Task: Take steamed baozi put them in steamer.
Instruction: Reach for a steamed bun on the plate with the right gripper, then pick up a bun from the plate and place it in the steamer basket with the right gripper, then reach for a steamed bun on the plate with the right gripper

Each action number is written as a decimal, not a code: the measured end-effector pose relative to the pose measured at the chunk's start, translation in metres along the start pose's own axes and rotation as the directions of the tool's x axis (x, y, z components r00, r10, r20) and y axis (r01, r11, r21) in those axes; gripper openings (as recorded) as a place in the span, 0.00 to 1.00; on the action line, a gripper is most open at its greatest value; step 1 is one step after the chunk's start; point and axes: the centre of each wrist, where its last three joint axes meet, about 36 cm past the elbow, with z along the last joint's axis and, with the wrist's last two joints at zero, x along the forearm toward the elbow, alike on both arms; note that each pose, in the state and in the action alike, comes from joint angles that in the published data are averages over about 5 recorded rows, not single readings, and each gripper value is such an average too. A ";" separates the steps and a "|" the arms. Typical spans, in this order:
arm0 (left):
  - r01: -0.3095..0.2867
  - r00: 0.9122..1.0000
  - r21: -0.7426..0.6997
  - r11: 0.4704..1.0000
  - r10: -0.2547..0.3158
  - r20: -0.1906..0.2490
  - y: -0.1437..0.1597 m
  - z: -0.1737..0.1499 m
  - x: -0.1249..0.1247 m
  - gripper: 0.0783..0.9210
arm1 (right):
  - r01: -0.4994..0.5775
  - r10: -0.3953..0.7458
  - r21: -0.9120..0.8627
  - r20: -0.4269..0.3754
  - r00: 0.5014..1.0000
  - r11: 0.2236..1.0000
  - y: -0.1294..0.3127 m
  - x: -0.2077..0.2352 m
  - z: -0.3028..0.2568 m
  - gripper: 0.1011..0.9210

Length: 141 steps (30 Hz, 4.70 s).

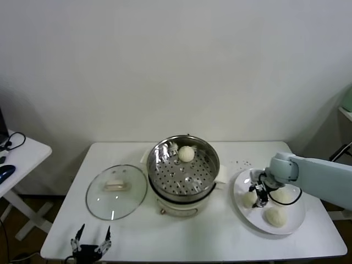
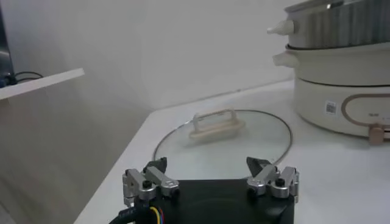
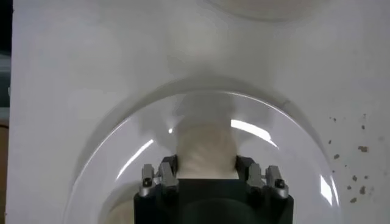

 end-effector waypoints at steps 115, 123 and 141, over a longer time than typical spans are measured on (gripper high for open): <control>0.011 0.999 -0.020 1.000 -0.010 0.034 0.003 -0.004 0.001 0.88 | 0.054 -0.056 0.103 0.017 0.998 0.993 0.027 0.091 0.016 0.88; 0.012 1.000 -0.027 1.000 -0.011 0.018 0.001 0.000 0.003 0.88 | 0.058 -0.056 0.076 -0.024 0.998 0.995 0.041 0.049 0.048 0.88; 0.017 1.000 -0.032 0.999 -0.017 0.009 0.001 0.002 0.005 0.88 | 0.080 -0.078 0.025 -0.066 0.995 0.997 0.056 0.019 0.075 0.88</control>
